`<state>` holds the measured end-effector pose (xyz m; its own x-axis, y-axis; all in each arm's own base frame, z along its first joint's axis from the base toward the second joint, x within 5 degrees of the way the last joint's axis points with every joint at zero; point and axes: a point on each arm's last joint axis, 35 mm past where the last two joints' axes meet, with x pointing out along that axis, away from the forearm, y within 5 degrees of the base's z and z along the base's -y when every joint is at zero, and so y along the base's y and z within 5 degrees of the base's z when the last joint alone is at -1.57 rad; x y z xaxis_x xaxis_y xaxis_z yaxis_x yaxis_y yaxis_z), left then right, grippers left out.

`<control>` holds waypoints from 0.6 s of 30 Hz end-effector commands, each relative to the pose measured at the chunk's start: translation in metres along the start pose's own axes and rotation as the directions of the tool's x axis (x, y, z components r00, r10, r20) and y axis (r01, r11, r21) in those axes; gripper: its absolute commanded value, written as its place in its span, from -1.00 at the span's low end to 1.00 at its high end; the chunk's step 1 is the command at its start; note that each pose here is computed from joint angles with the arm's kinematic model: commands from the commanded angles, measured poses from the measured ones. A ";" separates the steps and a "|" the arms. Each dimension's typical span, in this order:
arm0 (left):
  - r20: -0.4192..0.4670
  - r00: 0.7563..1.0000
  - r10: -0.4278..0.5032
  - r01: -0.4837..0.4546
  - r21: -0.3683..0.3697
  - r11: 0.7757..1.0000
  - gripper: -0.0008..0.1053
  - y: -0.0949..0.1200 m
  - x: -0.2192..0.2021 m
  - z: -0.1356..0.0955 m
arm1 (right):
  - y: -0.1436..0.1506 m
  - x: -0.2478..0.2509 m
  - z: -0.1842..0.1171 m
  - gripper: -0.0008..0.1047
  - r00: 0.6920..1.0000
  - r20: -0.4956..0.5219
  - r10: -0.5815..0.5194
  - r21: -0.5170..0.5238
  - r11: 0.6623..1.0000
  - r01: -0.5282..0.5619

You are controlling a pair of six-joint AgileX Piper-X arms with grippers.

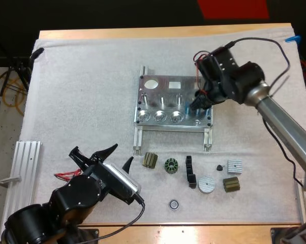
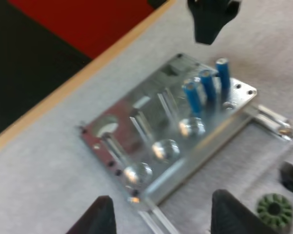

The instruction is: Load cells from left to right

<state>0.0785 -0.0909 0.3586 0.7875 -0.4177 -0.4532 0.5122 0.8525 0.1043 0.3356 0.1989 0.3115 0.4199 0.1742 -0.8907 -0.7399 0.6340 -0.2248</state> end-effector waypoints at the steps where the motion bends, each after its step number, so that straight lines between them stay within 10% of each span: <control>1: 0.045 0.998 0.048 -0.047 -0.015 0.999 -0.14 0.004 -0.001 0.005 | -0.001 -0.019 -0.001 0.03 0.999 0.048 0.007 0.018 1.000 -0.008; 18: 0.124 0.977 0.174 -0.150 -0.181 0.972 -0.14 0.094 0.041 0.024 | -0.059 -0.094 -0.031 0.03 0.959 0.212 -0.189 0.169 0.973 0.155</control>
<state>0.1671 -0.0349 0.3682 0.9059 -0.2574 -0.3363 0.2805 0.9596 0.0211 0.3278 0.1255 0.3884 0.6355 0.1933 -0.7476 -0.5743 0.7654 -0.2903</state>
